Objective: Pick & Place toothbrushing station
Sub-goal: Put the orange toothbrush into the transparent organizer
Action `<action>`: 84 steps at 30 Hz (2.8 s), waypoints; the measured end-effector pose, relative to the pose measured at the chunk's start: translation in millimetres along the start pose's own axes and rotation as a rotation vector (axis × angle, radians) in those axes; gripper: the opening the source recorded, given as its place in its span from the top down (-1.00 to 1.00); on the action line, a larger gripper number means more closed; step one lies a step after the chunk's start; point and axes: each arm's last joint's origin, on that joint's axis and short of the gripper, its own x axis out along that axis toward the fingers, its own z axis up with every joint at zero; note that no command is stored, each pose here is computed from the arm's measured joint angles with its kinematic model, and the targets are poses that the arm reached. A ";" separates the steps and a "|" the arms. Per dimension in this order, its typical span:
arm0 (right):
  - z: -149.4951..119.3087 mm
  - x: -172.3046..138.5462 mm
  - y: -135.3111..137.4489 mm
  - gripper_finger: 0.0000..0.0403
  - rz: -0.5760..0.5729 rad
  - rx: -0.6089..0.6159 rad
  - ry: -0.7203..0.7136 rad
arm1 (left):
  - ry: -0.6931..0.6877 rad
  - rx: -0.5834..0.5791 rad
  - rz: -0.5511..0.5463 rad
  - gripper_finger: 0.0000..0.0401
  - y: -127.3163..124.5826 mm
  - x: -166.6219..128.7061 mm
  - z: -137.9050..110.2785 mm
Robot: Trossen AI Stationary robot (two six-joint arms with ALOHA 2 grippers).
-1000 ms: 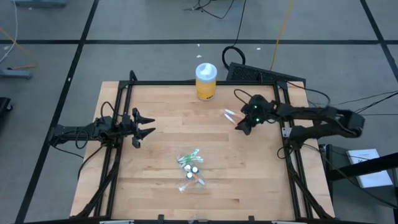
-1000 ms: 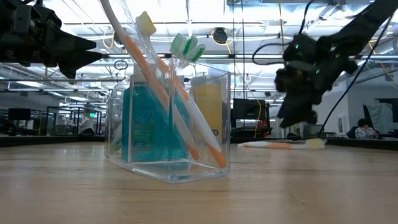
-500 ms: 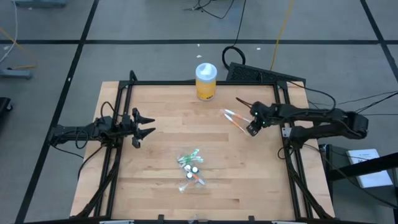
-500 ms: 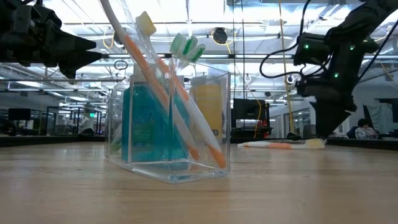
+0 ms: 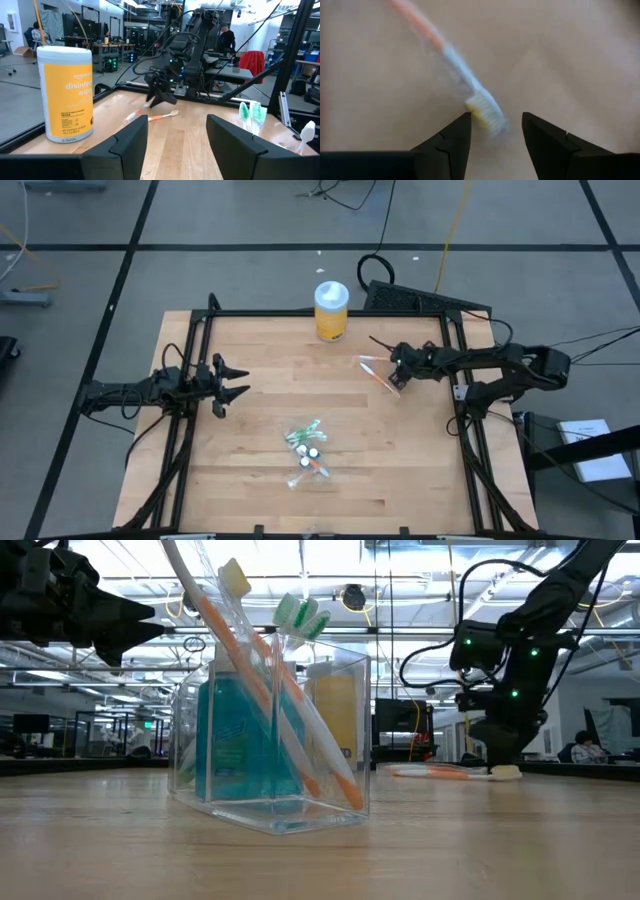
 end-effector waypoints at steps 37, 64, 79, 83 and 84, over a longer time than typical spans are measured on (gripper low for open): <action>29.2 11.4 -44.0 0.16 0.142 0.708 -0.001 | 0.000 0.000 0.000 -0.04 0.0 0.0 0.1; 39.6 58.9 -48.1 0.18 0.158 0.816 -0.230 | 0.000 0.000 0.000 -0.04 0.0 0.0 0.1; 44.0 58.4 -48.4 0.94 0.162 0.694 -0.292 | 0.000 0.000 0.001 -0.04 0.0 0.0 0.0; 47.2 56.6 -47.3 0.98 0.184 0.642 -0.325 | 0.000 0.000 0.000 -0.04 0.0 0.0 0.0; 48.4 55.4 -46.7 0.99 0.200 0.623 -0.336 | 0.000 0.000 0.000 -0.04 0.0 0.0 0.1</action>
